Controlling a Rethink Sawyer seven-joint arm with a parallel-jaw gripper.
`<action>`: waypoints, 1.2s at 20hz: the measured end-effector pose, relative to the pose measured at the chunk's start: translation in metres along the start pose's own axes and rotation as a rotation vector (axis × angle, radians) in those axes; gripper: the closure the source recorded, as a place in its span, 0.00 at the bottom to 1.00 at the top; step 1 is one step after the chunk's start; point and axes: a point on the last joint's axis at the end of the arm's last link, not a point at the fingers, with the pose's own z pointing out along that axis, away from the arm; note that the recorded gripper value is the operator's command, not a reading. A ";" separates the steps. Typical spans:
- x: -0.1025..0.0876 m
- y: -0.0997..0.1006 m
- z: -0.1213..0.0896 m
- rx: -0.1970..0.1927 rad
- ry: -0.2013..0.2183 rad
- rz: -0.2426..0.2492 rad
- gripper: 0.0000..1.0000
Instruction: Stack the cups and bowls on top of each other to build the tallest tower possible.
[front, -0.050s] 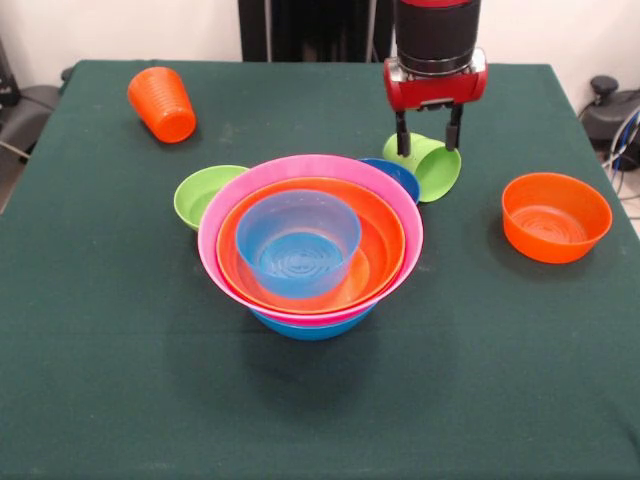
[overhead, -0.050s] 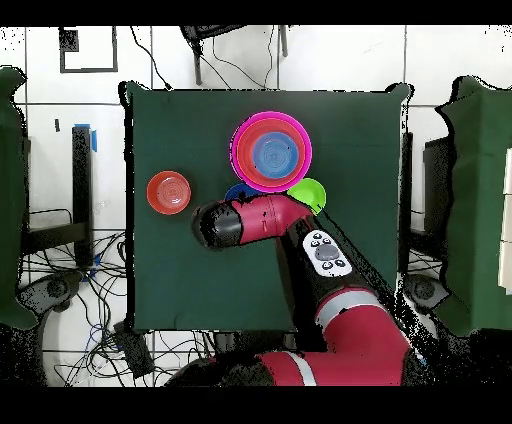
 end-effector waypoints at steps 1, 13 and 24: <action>-0.001 -0.001 -0.001 0.001 0.016 0.008 0.00; -0.014 -0.006 -0.019 0.016 0.061 0.033 0.00; -0.018 -0.008 -0.027 0.022 0.046 0.034 0.00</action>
